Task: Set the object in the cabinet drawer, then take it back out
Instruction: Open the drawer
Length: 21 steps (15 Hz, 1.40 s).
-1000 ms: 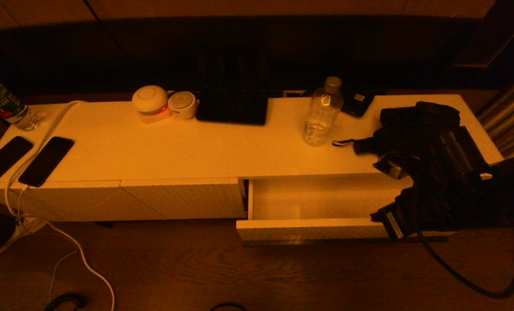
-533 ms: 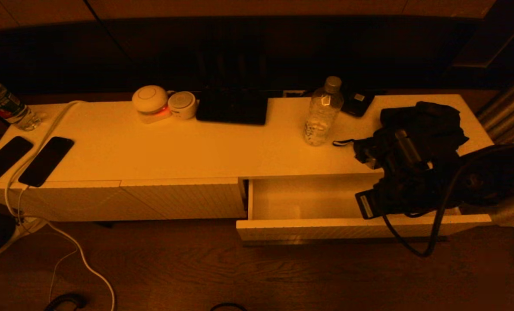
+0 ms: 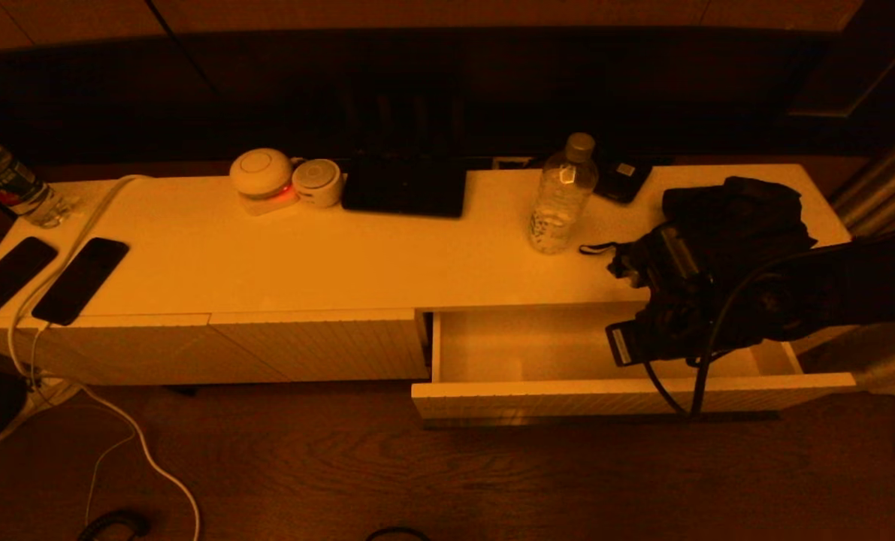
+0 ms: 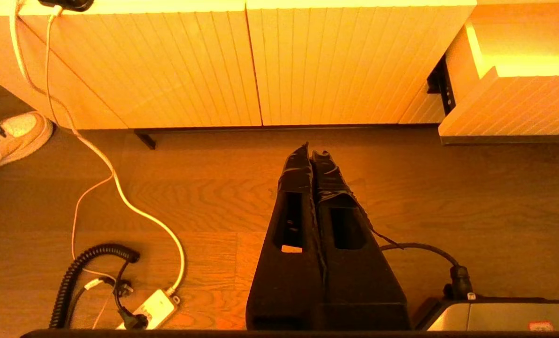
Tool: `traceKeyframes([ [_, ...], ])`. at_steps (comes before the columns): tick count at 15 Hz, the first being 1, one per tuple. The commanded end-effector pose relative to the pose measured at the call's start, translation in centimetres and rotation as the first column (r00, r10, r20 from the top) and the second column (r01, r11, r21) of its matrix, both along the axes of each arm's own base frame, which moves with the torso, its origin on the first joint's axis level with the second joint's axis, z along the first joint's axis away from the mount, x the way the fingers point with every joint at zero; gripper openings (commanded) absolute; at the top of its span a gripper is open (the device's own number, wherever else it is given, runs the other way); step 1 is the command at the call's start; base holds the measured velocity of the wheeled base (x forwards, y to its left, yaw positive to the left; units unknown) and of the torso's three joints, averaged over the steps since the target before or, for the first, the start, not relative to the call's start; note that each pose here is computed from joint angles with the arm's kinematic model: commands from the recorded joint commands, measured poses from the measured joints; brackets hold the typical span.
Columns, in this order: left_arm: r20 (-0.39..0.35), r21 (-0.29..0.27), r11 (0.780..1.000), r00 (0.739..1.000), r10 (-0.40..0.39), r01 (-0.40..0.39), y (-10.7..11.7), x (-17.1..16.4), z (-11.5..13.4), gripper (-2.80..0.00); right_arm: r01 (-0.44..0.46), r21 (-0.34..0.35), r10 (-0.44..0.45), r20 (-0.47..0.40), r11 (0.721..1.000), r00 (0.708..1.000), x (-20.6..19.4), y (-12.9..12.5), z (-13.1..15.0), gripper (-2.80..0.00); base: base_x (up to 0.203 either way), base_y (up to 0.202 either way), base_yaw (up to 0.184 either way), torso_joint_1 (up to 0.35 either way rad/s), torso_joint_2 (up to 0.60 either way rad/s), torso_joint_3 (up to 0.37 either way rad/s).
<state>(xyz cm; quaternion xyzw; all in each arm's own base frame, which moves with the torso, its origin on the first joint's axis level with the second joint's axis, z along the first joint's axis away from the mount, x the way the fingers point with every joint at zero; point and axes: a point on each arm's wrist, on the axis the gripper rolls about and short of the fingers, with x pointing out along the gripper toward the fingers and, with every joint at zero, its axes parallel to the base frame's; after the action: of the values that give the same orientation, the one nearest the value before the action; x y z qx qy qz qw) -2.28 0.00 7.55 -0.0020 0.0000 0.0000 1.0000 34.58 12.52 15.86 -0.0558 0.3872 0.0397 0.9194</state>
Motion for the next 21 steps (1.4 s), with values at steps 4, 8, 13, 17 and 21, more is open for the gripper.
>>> traceKeyframes([
  [4,0.000,-0.001,1.000,1.000,0.000,0.000,0.0,0.0,0.0,-2.80,0.005,-0.013,-0.005,-0.030,1.000,1.000,0.2,0.0,-1.0,-2.80,0.000,0.000,0.000,0.000,0.00,0.000],
  [8,0.000,-0.001,1.000,1.000,0.000,0.000,0.0,0.0,0.0,-2.80,0.021,-0.042,-0.027,-0.141,0.999,0.990,-0.7,-0.4,-1.8,-2.80,0.000,0.000,0.000,0.000,0.00,0.000],
  [13,0.000,-0.001,1.000,1.000,0.000,0.000,0.0,0.0,0.0,-2.80,0.046,-0.052,-0.056,-0.219,0.998,0.974,-1.6,-0.5,-2.4,-2.80,0.000,0.000,0.000,0.000,0.00,0.000],
  [17,0.000,-0.001,1.000,1.000,0.000,0.000,0.0,0.0,0.0,-2.80,0.084,-0.065,-0.100,-0.313,0.994,0.944,-2.7,-0.5,-3.0,-2.80,0.000,0.000,0.000,0.000,0.00,0.000],
  [21,0.000,-0.001,1.000,1.000,0.000,0.000,0.0,0.0,0.0,-2.80,0.081,-0.088,-0.109,-0.385,0.993,0.916,-3.9,-0.5,-4.1,-2.80,0.000,0.000,0.000,0.000,0.00,0.000],
])
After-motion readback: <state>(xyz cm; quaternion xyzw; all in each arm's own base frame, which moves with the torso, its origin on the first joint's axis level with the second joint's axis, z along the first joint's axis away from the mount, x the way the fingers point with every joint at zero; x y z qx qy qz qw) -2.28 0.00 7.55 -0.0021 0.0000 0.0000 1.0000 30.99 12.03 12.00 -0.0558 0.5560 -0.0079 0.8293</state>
